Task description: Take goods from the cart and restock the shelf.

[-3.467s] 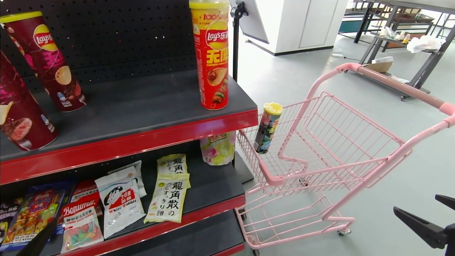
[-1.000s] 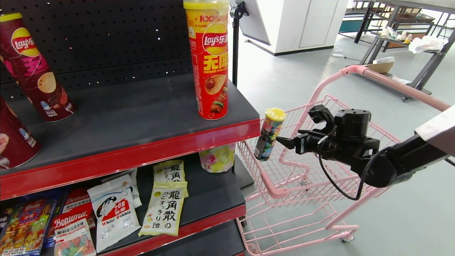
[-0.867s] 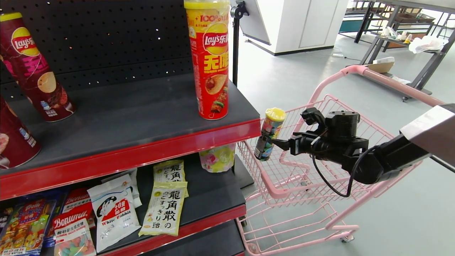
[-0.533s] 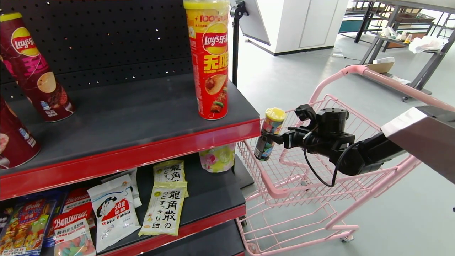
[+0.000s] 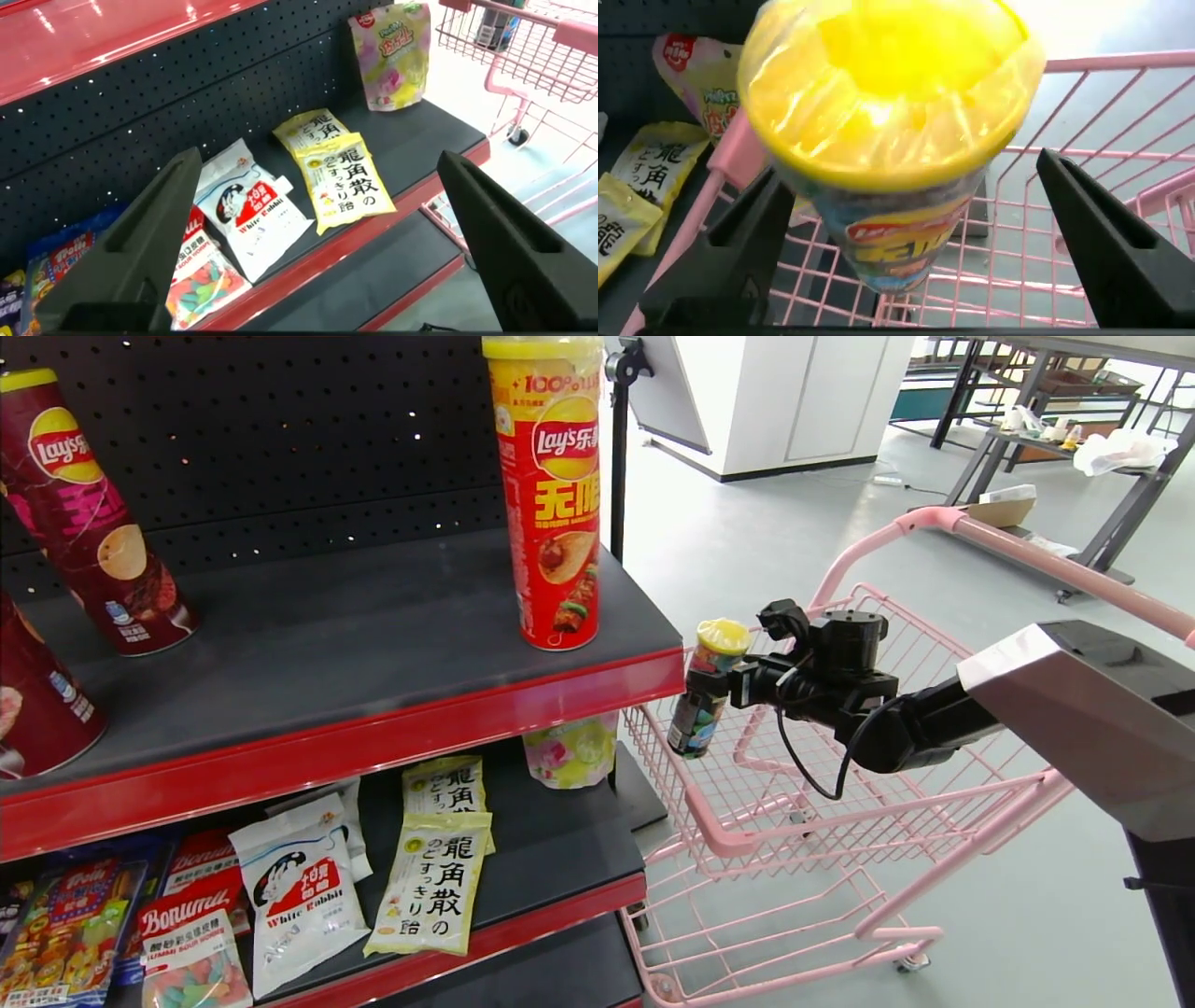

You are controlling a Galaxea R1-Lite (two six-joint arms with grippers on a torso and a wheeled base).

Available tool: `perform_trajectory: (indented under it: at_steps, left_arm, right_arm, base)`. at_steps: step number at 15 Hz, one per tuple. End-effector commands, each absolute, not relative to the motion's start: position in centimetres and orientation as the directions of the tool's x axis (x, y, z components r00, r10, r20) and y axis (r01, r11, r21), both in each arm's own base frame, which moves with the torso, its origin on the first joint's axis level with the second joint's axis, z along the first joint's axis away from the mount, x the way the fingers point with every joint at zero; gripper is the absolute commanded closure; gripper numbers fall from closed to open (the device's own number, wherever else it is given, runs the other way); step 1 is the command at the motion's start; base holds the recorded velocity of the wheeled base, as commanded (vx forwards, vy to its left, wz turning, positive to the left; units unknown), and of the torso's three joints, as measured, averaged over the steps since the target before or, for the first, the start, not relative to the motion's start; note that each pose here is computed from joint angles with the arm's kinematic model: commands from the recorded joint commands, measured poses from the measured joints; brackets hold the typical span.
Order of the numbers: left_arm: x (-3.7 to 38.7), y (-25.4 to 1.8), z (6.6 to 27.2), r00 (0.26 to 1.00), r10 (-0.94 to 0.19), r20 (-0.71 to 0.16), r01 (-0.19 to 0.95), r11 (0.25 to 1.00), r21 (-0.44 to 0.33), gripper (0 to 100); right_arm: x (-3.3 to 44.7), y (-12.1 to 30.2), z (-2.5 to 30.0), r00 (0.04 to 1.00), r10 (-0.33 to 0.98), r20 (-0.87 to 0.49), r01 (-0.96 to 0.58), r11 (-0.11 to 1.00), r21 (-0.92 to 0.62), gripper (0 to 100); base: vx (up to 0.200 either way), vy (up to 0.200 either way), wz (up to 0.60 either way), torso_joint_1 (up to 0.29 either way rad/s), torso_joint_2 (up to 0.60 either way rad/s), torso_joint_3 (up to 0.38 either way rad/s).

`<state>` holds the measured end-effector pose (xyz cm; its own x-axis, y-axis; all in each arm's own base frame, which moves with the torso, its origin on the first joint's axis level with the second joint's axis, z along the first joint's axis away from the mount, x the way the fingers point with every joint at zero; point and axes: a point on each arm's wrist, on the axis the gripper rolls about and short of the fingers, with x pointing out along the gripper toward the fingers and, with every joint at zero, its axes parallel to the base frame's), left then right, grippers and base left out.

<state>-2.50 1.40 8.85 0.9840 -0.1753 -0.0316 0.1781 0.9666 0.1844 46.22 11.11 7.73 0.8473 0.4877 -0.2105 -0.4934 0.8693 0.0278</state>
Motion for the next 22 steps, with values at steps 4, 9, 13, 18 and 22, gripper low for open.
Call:
perform_trajectory:
  at_steps: [4,9,13,18,22]
  left_arm:
    - [-2.4,1.4,8.9,0.984,-0.175,-0.042,0.18,0.965,0.189,0]
    - [-2.4,1.4,8.9,0.984,-0.171,-0.047,0.177,0.962,0.207,0]
    - [-2.4,1.4,8.9,0.984,-0.169,-0.048,0.175,0.962,0.207,0]
    - [-2.4,1.3,8.9,0.983,-0.177,-0.048,0.183,0.962,0.205,0]
    - [-2.2,1.3,9.0,0.981,-0.181,-0.068,0.191,0.96,0.207,0]
  right_arm:
    - [47.7,11.6,6.4,0.843,0.497,-0.206,-0.503,0.864,0.028,0]
    - [48.2,11.7,5.5,0.84,0.498,-0.213,-0.503,0.863,0.034,100]
    - [47.2,11.2,8.7,0.85,0.497,-0.172,-0.502,0.865,0.021,100]
    - [40.2,8.1,17.9,0.877,0.468,-0.111,-0.471,0.882,-0.006,100]
    - [29.9,5.5,23.1,0.885,0.445,-0.137,-0.449,0.893,0.002,100]
  base:
    - [0.0,0.0,0.0,0.0,0.0,0.0]
    - [0.0,0.0,0.0,0.0,0.0,0.0]
    - [0.0,0.0,0.0,0.0,0.0,0.0]
    - [0.0,0.0,0.0,0.0,0.0,0.0]
    - [0.0,0.0,0.0,0.0,0.0,0.0]
